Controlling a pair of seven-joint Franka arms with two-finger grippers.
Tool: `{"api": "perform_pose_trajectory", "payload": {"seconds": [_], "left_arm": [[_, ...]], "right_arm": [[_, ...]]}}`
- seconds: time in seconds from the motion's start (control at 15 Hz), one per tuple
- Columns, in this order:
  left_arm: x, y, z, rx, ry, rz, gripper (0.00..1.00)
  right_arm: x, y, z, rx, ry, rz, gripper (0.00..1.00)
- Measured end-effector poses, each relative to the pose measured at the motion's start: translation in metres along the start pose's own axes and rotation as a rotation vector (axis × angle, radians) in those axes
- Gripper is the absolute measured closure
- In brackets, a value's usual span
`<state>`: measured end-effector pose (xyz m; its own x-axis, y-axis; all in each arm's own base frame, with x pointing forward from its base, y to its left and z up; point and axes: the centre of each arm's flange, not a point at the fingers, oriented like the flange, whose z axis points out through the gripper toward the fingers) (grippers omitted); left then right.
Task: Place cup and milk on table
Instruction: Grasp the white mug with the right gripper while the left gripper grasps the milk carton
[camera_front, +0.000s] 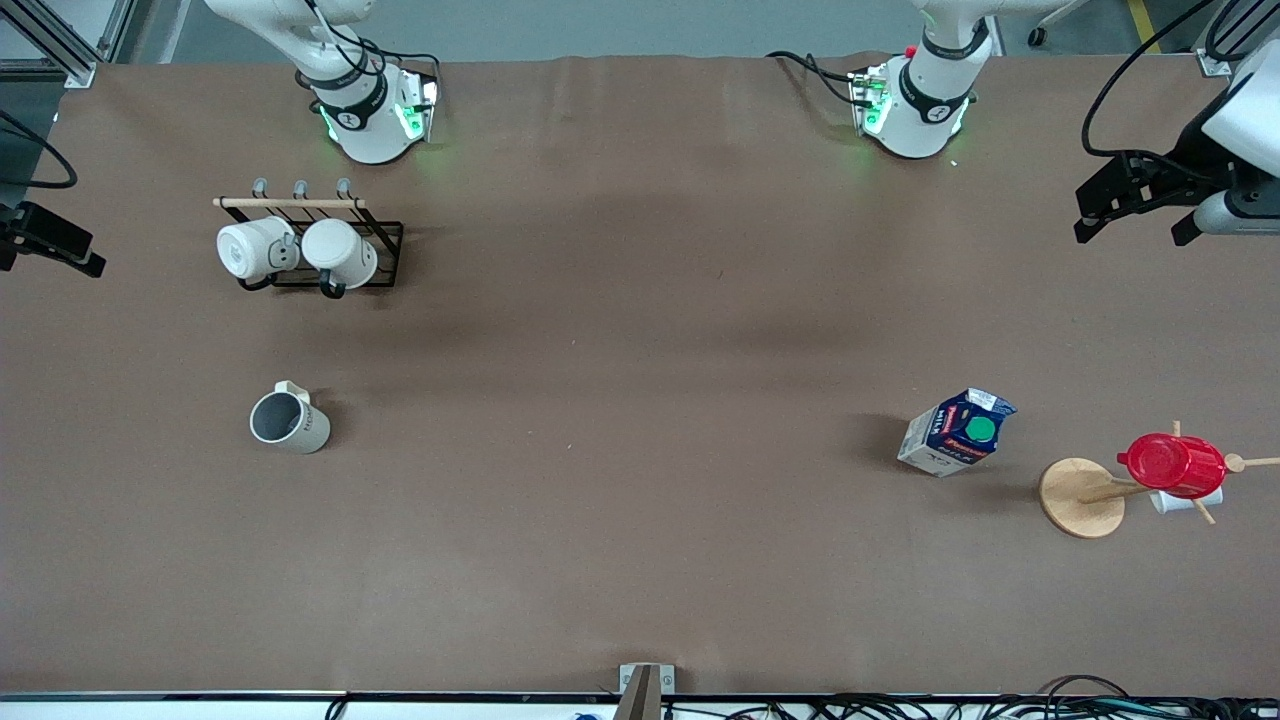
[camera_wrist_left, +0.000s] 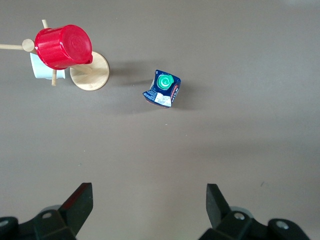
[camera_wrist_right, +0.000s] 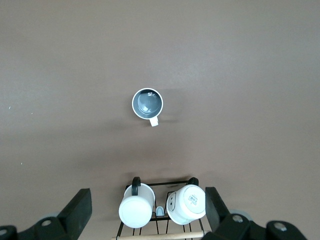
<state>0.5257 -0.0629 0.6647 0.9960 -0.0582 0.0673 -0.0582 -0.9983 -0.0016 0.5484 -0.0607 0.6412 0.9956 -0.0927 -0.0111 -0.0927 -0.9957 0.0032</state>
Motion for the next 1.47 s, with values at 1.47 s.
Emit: {"api": "perform_pose_trajectory", "payload": {"seconds": [1.47], "left_arm": [[0.102, 0.003, 0.276, 0.025, -0.119, 0.073, 0.0]], "right_arm": [[0.048, 0.0, 0.249, -0.008, 0.015, -0.317, 0.0]]}}
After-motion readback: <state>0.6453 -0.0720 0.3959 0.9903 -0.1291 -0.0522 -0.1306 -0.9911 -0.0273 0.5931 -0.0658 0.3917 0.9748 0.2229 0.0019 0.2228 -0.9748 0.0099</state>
